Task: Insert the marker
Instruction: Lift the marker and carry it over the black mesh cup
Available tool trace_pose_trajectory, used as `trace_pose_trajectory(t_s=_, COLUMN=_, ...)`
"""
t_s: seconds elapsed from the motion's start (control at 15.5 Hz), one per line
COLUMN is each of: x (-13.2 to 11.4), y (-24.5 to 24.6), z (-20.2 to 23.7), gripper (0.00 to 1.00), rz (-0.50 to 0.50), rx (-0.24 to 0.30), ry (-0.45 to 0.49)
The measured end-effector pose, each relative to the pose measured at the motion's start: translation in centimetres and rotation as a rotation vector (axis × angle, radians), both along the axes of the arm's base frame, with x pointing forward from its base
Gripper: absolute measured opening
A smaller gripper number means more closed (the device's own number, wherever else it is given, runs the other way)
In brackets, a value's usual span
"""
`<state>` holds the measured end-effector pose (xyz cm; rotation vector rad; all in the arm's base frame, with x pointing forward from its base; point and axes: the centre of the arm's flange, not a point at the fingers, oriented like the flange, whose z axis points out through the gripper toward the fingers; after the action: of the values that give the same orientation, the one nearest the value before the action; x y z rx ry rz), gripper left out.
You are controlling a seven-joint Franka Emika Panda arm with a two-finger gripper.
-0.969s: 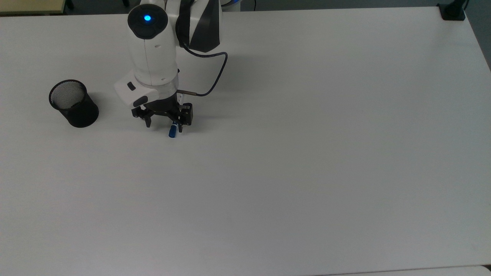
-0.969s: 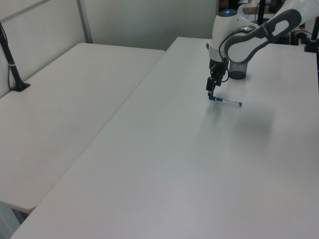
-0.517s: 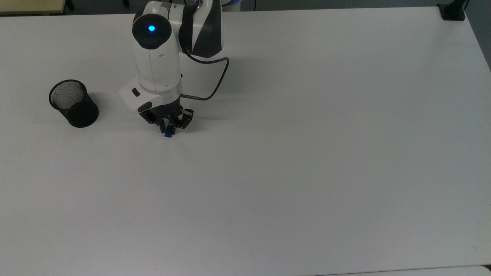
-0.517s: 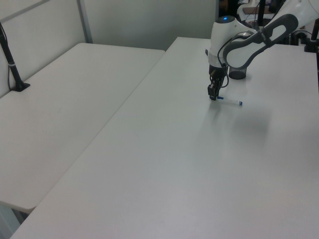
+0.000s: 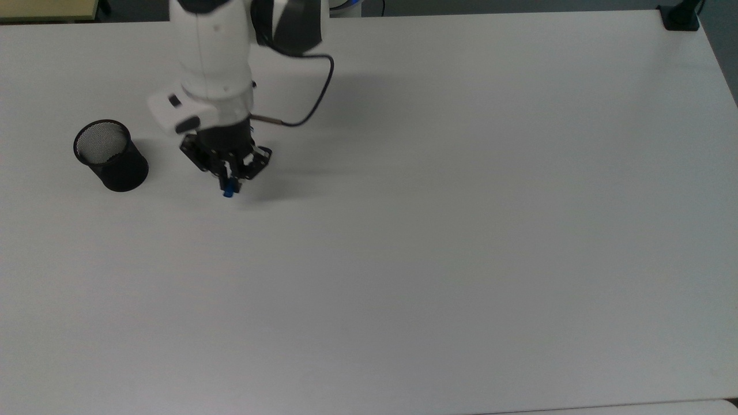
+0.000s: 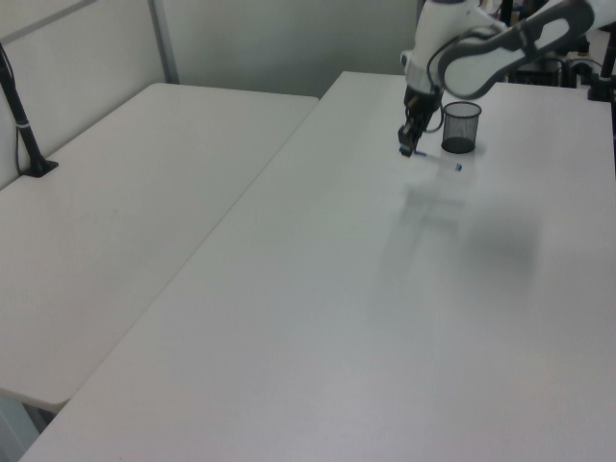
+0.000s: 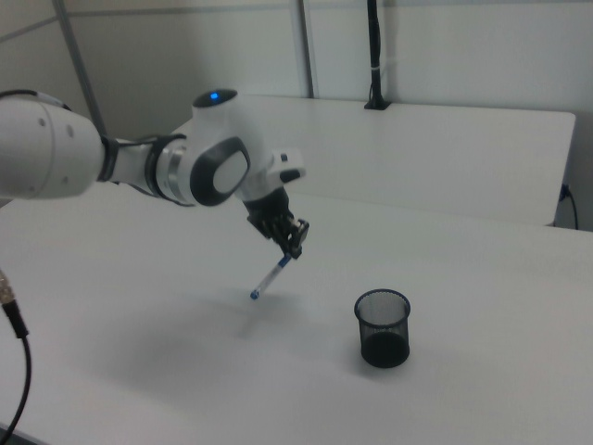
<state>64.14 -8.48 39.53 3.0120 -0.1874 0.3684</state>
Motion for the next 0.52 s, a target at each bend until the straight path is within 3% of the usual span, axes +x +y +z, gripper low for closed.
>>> trace_pose_trajectory(t_s=0.19, x=-1.7, y=-2.0, z=8.3, gripper=0.19, rz=-0.032, rx=-0.011, ry=-0.120)
trace_pose_trajectory(t_s=0.52, x=-3.8, y=-6.3, z=15.5, gripper=0.19, rz=-0.042, rx=-0.066, ry=-0.319)
